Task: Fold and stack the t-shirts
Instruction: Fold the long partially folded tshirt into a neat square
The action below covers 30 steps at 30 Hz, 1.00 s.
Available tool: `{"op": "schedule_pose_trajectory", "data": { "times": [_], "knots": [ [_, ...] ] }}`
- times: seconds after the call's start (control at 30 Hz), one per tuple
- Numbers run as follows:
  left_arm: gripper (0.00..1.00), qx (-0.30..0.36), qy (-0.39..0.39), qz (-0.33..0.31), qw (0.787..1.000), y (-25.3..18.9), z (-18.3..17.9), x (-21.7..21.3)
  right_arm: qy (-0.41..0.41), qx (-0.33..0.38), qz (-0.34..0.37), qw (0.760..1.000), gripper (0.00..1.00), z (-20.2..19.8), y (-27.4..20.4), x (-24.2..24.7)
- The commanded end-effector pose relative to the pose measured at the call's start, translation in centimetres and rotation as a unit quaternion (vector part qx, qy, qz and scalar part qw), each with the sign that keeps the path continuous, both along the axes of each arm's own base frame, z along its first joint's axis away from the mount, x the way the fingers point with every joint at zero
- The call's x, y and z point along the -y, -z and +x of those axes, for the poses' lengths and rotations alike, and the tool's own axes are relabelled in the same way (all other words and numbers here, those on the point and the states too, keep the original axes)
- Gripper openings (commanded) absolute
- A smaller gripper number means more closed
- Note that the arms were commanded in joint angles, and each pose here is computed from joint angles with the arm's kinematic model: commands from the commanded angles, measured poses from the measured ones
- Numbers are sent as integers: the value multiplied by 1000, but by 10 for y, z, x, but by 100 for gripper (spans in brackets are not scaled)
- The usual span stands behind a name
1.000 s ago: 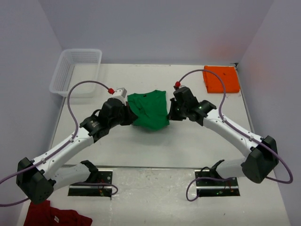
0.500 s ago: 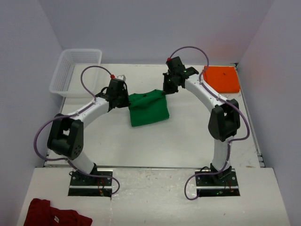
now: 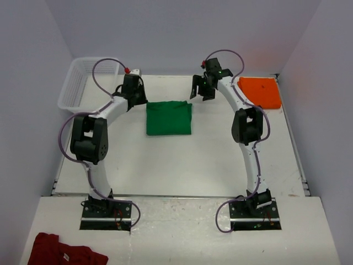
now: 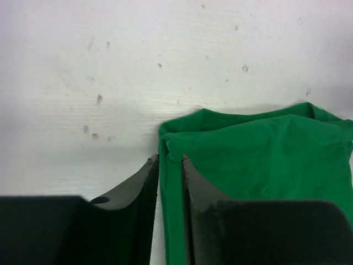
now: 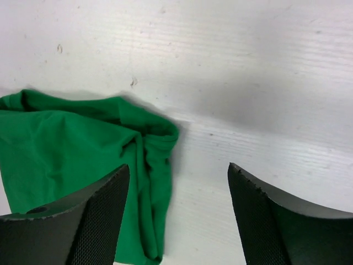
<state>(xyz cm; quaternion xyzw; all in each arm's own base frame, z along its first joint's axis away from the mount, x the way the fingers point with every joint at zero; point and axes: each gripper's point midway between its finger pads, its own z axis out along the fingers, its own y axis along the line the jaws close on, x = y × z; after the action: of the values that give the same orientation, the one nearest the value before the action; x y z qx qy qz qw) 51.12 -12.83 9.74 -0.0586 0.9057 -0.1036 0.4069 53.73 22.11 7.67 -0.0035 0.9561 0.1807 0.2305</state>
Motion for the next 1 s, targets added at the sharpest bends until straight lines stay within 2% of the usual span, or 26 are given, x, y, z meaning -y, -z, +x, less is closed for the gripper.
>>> {"op": "schedule_pose_trajectory", "data": {
  "times": [0.0,0.03,0.07,0.1,0.13,0.17,0.2,0.23,0.27,0.3,0.33,0.5,0.8,0.97],
  "knots": [
    [29,94,-16,24,995,-76,10,-12,-12,102,4,995,73,1,-97,8],
    [31,96,-21,31,995,-82,7,-16,-15,94,5,995,77,-7,-89,8],
    [38,105,-28,37,993,-92,5,-19,-14,94,9,995,79,-13,-95,9],
    [39,99,-26,43,994,-91,1,-18,-13,103,16,994,80,-19,-110,10],
    [39,97,-28,45,994,-92,-1,-18,-25,84,28,996,81,-30,-107,4],
    [38,97,-18,30,995,-94,-4,-13,-32,77,36,996,79,-36,-109,0],
    [35,89,-4,18,996,-86,-8,-6,-30,71,45,996,73,-41,-109,-3],
    [31,87,15,0,996,-84,-11,3,-40,61,50,996,58,-52,-106,-10],
    [10,69,68,-42,994,-71,-21,27,-50,56,53,996,1,-57,-106,-16],
    [1,70,91,-67,991,-70,-23,39,-58,50,58,995,0,-62,-103,-21],
    [0,55,128,-105,985,-66,-32,57,-82,39,79,993,0,-71,-100,-36],
    [0,29,169,-135,976,-36,-36,85,-104,-20,144,984,0,-86,-80,-63],
    [0,6,148,-103,984,-8,-11,80,-102,-114,138,978,0,-105,-17,-79],
    [0,-6,147,-98,984,4,6,82,-81,-129,106,983,0,-117,0,-78]
  ]
}}
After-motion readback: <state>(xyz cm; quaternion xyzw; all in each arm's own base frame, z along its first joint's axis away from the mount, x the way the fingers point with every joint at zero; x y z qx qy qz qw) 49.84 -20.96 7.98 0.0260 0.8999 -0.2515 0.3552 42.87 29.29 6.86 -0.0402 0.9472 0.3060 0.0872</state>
